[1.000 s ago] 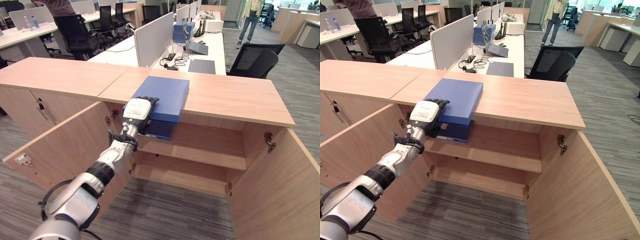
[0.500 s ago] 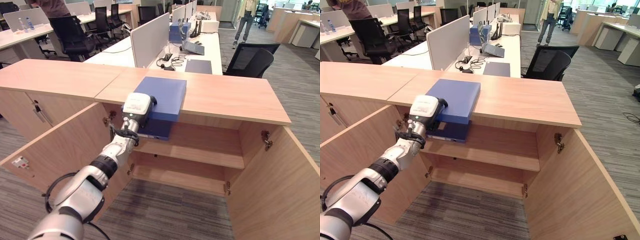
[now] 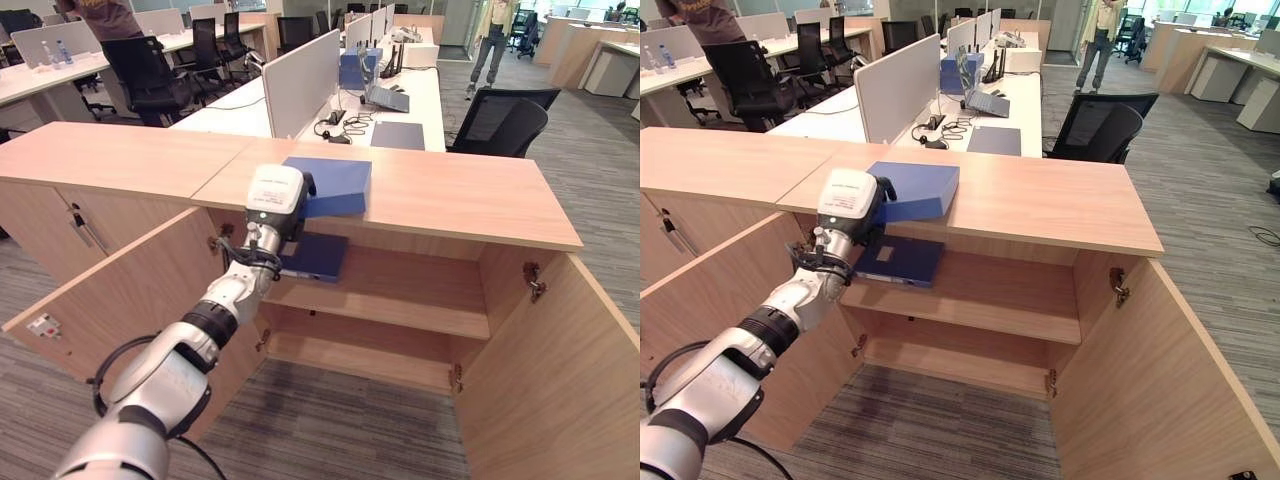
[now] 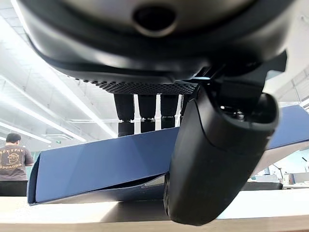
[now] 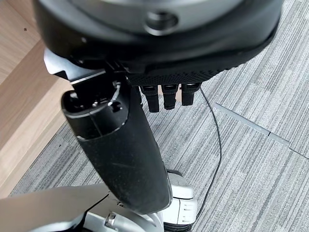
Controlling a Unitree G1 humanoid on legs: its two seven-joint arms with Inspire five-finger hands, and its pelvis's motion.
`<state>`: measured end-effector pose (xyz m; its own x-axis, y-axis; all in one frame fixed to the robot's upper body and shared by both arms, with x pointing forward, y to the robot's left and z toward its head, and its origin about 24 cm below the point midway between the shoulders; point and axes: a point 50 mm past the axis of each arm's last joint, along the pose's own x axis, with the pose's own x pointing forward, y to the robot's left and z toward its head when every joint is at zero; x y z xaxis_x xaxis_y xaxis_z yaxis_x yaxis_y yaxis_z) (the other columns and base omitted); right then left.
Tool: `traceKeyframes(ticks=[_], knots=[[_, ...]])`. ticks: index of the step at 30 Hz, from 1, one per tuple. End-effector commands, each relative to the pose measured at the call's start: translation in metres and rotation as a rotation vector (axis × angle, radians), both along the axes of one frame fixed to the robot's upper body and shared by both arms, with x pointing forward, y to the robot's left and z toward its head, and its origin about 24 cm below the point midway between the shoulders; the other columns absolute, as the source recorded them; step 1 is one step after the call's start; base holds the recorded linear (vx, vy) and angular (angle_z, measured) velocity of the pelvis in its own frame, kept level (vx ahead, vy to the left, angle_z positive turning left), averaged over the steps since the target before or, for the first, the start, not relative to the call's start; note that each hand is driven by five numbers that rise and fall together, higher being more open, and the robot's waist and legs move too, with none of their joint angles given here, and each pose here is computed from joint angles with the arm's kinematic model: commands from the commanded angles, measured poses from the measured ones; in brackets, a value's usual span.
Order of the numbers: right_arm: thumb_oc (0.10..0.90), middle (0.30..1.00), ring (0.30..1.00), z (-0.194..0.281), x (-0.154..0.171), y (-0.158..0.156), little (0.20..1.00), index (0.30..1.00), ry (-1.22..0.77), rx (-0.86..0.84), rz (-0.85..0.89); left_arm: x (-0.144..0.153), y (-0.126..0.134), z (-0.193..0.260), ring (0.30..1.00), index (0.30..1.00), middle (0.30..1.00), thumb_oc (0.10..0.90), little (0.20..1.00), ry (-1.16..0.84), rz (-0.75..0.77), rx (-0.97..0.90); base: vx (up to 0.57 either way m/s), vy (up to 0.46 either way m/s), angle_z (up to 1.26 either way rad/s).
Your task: Put the empty folder in the office cabinet
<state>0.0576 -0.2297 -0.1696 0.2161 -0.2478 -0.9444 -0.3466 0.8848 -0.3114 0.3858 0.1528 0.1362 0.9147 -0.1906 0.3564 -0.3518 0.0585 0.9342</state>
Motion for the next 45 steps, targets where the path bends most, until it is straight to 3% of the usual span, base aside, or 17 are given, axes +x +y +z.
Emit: traceKeyframes(ticks=[1,5,11,13,17,20,29,31,36,37,45], knots=[[0.8,0.9,0.9,0.006,0.001,-0.024,0.9,0.9,0.011,-0.096,-0.008,0.017,-0.007,0.063,0.3,0.3,0.3,0.4,0.3,-0.159,0.01,-0.001,0.0,0.0,0.0],[0.8,0.9,0.9,0.005,-0.001,-0.025,0.9,0.9,0.018,-0.101,-0.019,0.014,-0.018,0.065,0.3,0.3,0.3,0.4,0.3,-0.17,-0.039,-0.05,0.0,0.0,0.0],[0.8,0.9,0.9,0.005,-0.005,-0.025,0.9,0.9,0.022,-0.105,-0.084,-0.032,-0.063,0.073,0.3,0.3,0.3,0.4,0.3,-0.167,-0.417,-0.267,0.0,-0.001,0.08],[0.8,0.9,0.9,0.005,-0.008,-0.025,0.9,0.9,0.026,-0.102,-0.109,-0.058,-0.061,0.063,0.3,0.3,0.3,0.4,0.3,-0.112,-0.528,-0.342,0.01,0.021,0.08],[0.8,0.9,0.9,0.003,-0.01,-0.021,0.9,0.9,0.035,-0.085,-0.125,-0.094,-0.044,0.032,0.3,0.3,0.3,0.4,0.3,0.064,-0.611,-0.573,0.01,0.01,0.1],[0.8,0.9,0.9,0.003,-0.011,-0.021,0.9,0.9,0.042,-0.074,-0.127,-0.114,-0.031,0.026,0.3,0.3,0.3,0.4,0.3,0.127,-0.648,-0.608,0.01,0.0,0.11],[0.8,0.9,0.9,0.003,0.003,-0.016,0.9,0.9,0.0,-0.041,-0.127,-0.136,0.012,-0.031,0.3,0.3,0.3,0.4,0.3,0.342,-0.425,-0.857,-0.01,-0.002,0.08],[0.8,0.9,0.9,0.006,0.023,-0.009,0.9,0.9,-0.09,0.005,-0.121,-0.146,0.031,-0.054,0.3,0.3,0.3,0.4,0.3,0.41,-0.301,-0.81,-0.02,-0.01,0.06],[0.8,0.9,0.9,0.02,0.06,-0.007,0.9,0.9,-0.275,0.061,-0.044,-0.164,0.062,-0.072,0.3,0.3,0.3,0.4,0.3,0.514,-0.171,-0.679,0.0,0.0,0.0],[0.8,0.9,0.9,0.042,0.087,-0.009,0.9,0.9,-0.438,0.09,0.023,-0.174,0.079,-0.079,0.3,0.3,0.3,0.4,0.3,0.549,-0.1,-0.627,0.0,0.0,0.0],[0.8,0.9,0.9,0.118,0.138,-0.009,0.9,0.9,-0.86,0.173,0.141,-0.184,0.102,-0.094,0.3,0.3,0.3,0.4,0.3,0.563,0.03,-0.629,-0.01,0.0,0.0]])
